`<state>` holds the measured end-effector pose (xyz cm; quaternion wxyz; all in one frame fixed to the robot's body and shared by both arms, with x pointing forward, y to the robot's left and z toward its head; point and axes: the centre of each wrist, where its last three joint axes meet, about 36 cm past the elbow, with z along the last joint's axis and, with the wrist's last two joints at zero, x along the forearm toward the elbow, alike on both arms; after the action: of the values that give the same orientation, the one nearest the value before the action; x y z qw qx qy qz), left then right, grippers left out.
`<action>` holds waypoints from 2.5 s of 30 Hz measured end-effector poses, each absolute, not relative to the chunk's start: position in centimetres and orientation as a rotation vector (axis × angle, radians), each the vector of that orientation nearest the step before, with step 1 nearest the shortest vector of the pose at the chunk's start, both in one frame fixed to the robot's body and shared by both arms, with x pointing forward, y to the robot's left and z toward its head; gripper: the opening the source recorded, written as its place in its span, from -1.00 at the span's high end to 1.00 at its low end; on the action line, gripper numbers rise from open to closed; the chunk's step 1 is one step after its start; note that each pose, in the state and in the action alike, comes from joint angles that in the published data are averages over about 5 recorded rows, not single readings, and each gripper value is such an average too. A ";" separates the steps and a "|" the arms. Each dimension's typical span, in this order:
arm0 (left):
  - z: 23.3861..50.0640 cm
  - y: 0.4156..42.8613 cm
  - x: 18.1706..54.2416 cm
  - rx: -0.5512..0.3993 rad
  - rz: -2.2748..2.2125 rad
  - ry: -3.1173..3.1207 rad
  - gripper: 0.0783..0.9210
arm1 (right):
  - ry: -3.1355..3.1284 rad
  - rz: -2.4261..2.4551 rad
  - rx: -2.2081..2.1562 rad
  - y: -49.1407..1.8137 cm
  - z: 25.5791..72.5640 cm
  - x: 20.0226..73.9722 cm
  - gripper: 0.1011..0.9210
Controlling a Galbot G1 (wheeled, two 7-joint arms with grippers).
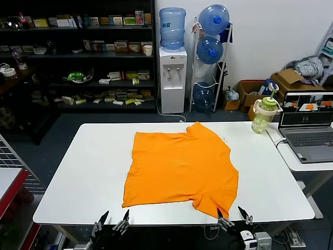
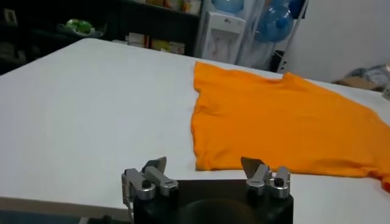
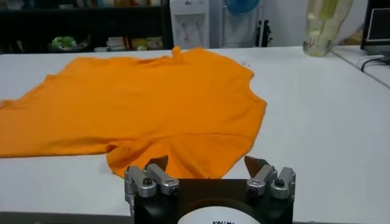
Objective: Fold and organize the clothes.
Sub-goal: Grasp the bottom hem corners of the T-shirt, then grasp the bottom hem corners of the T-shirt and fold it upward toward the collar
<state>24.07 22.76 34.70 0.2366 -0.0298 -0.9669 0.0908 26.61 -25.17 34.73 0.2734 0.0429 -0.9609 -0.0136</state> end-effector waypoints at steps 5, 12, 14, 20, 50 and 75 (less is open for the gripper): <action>33.9 22.2 25.1 -0.082 0.257 -2.643 -0.77 | -2.579 -0.044 0.124 -24.6 34.3 27.3 -0.76; 33.2 21.5 26.4 -0.083 0.261 -2.637 -0.77 | -2.566 -0.046 0.126 -24.3 33.8 27.5 -0.58; 33.0 21.3 26.7 -0.088 0.261 -2.637 -0.76 | -2.565 -0.047 0.124 -24.3 33.7 27.5 -0.44; 32.4 20.7 27.6 -0.100 0.246 -2.642 -0.51 | -2.561 -0.047 0.121 -24.4 33.6 27.4 -0.02; 33.2 21.0 25.9 -0.088 0.172 -2.672 0.96 | -2.567 -0.052 0.132 -26.2 36.2 22.4 0.94; 36.6 22.8 27.3 -0.181 0.138 -2.750 0.96 | -2.753 -0.155 0.088 -26.2 38.2 31.2 0.94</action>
<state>27.30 22.78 36.58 0.1898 -0.0642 -0.9785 0.0491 31.24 -26.21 38.25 0.1903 0.0314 -0.9797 -0.0552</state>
